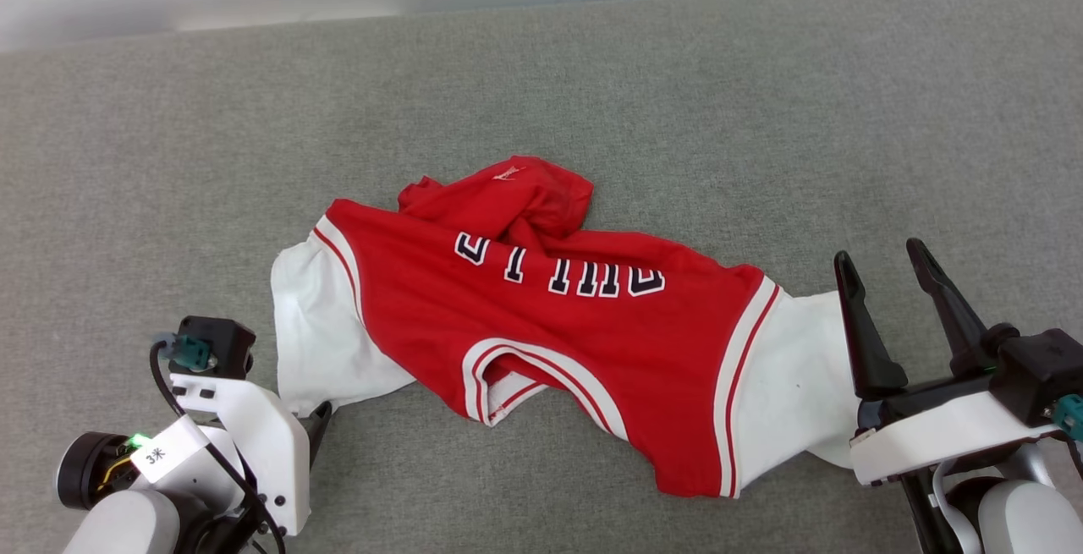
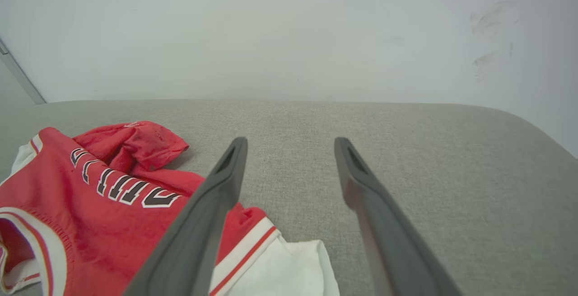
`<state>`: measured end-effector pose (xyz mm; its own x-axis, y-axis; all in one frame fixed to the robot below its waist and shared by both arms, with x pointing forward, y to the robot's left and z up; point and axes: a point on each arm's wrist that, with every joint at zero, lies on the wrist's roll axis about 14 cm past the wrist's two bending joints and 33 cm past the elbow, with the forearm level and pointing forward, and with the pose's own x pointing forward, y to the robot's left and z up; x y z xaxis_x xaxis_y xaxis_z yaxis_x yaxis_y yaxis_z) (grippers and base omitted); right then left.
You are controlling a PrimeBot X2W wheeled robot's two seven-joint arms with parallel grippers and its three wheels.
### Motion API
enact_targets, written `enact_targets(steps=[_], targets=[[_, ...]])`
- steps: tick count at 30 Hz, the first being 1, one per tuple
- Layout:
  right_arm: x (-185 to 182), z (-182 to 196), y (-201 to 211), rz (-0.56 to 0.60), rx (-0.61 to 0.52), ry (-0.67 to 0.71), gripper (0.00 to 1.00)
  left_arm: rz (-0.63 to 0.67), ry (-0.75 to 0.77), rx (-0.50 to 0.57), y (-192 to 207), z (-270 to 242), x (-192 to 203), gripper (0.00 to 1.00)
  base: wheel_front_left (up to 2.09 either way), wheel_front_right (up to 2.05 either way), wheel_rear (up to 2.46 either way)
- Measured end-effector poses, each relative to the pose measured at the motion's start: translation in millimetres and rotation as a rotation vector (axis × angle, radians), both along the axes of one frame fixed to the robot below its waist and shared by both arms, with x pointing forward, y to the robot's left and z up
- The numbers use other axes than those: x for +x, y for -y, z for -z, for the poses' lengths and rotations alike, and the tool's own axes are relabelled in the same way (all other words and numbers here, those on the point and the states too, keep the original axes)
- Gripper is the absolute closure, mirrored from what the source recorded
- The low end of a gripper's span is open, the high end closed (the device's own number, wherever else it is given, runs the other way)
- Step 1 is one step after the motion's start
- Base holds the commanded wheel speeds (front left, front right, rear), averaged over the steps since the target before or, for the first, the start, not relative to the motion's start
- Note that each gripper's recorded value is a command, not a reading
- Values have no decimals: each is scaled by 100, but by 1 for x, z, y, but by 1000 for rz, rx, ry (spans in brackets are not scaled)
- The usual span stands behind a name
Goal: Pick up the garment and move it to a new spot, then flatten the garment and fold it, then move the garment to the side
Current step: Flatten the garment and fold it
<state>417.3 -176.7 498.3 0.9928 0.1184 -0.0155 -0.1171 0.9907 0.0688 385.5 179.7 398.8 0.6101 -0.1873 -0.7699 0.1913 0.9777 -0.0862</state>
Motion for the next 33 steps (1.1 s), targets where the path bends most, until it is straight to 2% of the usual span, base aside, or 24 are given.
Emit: enact_targets(steps=[11,12,13,14,15,22,25,28,33], targets=[[2,14,7,21,-4,-35,0,-21,-71,1,-1,26,2,0,0,0,0],[2,15,7,22,-4,-37,0,-20,-83,-5,0,28,1,7,0,0,0],[3,15,8,22,-4,-38,0,-14,-90,-10,1,30,0,54,0,0,0],[3,15,8,22,-4,-38,0,-8,-101,-14,2,31,0,93,0,0,0],[3,15,8,22,-5,-38,0,-1,-107,-17,4,32,-1,100,0,0,0],[2,13,9,17,-25,-47,0,25,-104,-41,10,33,-11,100,0,0,0],[-6,27,6,-17,-67,-143,0,3,-56,-45,7,27,-14,100,0,0,0],[-16,36,8,-39,-94,-229,0,-37,54,-51,1,7,-9,100,0,0,0],[-41,52,21,-33,-118,-418,0,-66,178,-51,-9,-30,-12,100,0,0,0]])
